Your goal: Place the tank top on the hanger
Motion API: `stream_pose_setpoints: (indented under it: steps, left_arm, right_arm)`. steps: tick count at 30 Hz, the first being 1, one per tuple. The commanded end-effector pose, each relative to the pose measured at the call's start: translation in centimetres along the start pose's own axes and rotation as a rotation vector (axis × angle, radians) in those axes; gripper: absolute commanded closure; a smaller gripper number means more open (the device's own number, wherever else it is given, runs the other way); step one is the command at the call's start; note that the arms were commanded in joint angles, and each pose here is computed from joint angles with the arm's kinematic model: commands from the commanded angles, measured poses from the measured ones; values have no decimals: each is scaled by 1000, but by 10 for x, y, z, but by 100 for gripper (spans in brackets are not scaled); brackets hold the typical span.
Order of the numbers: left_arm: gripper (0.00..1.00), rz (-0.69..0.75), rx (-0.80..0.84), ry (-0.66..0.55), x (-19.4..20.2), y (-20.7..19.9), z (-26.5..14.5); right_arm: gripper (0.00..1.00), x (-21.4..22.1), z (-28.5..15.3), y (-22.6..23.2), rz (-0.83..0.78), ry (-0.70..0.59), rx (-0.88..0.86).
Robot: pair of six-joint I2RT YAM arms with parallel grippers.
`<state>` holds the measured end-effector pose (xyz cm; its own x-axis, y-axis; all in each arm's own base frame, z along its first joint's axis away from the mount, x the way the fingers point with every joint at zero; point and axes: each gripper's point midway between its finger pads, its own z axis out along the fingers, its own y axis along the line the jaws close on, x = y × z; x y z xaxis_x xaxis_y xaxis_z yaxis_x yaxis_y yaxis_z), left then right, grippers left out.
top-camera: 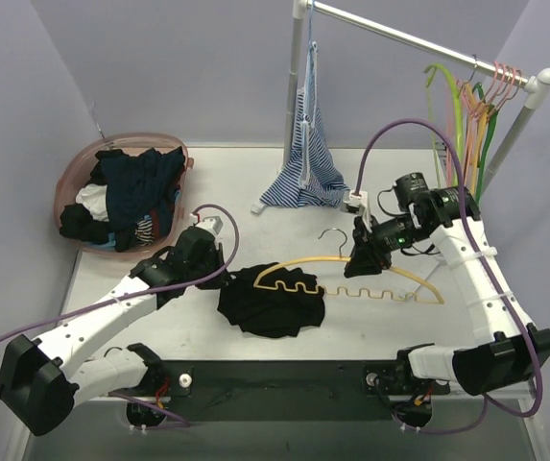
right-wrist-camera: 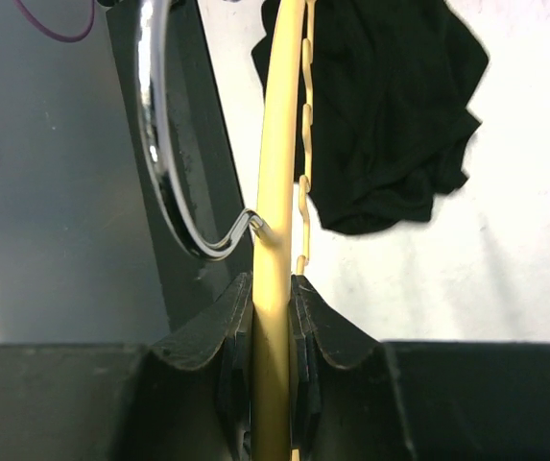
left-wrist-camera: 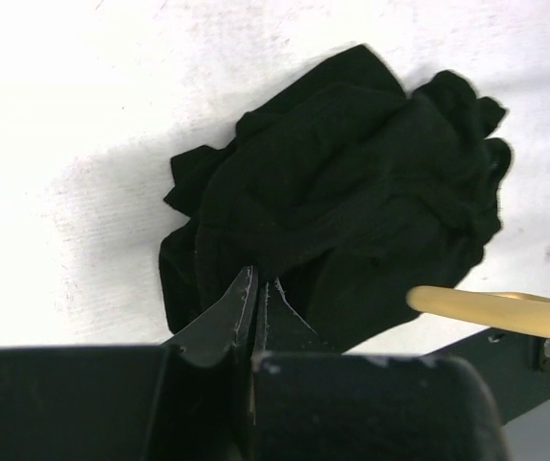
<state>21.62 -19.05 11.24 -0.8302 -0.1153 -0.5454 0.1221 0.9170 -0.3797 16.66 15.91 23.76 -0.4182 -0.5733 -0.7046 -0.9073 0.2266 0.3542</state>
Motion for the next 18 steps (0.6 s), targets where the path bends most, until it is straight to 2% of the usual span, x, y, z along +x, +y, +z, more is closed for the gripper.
stream_pose_setpoints:
  steps: [1, 11, 18]
  left_arm:
    - [100, 34, 71, -56, -23, -20, -25]
    - [100, 40, 148, -65, -30, -37, -45]
    - [100, 95, 124, -71, -37, -35, -52]
  right_arm:
    - [100, -28, 3, 3, -56, 9, -37]
    - [100, -39, 21, 0, -101, 88, -89]
    - [100, -56, 9, -2, -167, 91, -46]
